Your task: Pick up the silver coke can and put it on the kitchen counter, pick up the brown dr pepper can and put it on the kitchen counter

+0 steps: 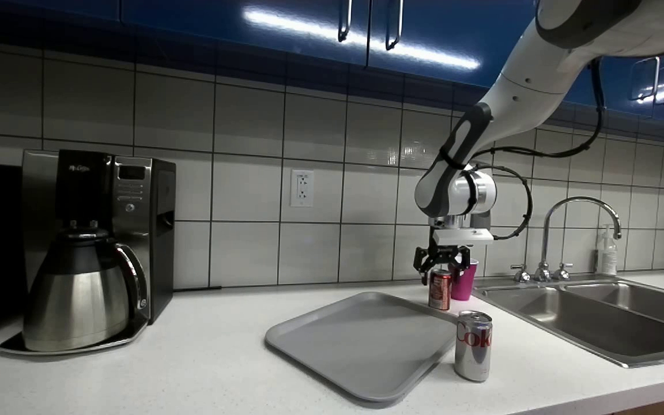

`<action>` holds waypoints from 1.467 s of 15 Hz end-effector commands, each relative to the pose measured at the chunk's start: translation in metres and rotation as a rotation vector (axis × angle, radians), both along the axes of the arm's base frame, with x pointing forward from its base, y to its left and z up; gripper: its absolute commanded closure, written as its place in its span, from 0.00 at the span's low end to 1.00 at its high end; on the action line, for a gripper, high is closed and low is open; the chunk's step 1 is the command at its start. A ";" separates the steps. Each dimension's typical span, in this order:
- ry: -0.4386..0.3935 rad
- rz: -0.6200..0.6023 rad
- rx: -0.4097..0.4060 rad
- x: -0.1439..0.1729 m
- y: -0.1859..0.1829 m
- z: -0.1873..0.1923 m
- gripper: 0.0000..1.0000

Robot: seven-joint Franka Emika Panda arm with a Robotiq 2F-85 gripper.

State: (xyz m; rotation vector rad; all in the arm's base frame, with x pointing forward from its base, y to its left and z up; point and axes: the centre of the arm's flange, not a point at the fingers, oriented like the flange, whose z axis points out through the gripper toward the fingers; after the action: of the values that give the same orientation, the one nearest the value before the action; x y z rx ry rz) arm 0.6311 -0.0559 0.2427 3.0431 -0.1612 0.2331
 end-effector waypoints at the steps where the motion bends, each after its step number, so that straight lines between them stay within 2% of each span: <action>1: 0.002 0.000 -0.002 -0.003 -0.005 0.019 0.00; 12: -0.041 -0.010 -0.020 -0.028 -0.018 0.048 0.00; 22: -0.061 -0.014 -0.005 -0.074 -0.015 0.071 0.00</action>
State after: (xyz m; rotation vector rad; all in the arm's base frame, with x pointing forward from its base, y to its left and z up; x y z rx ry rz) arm 0.5855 -0.0690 0.2991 3.0380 -0.2055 0.2966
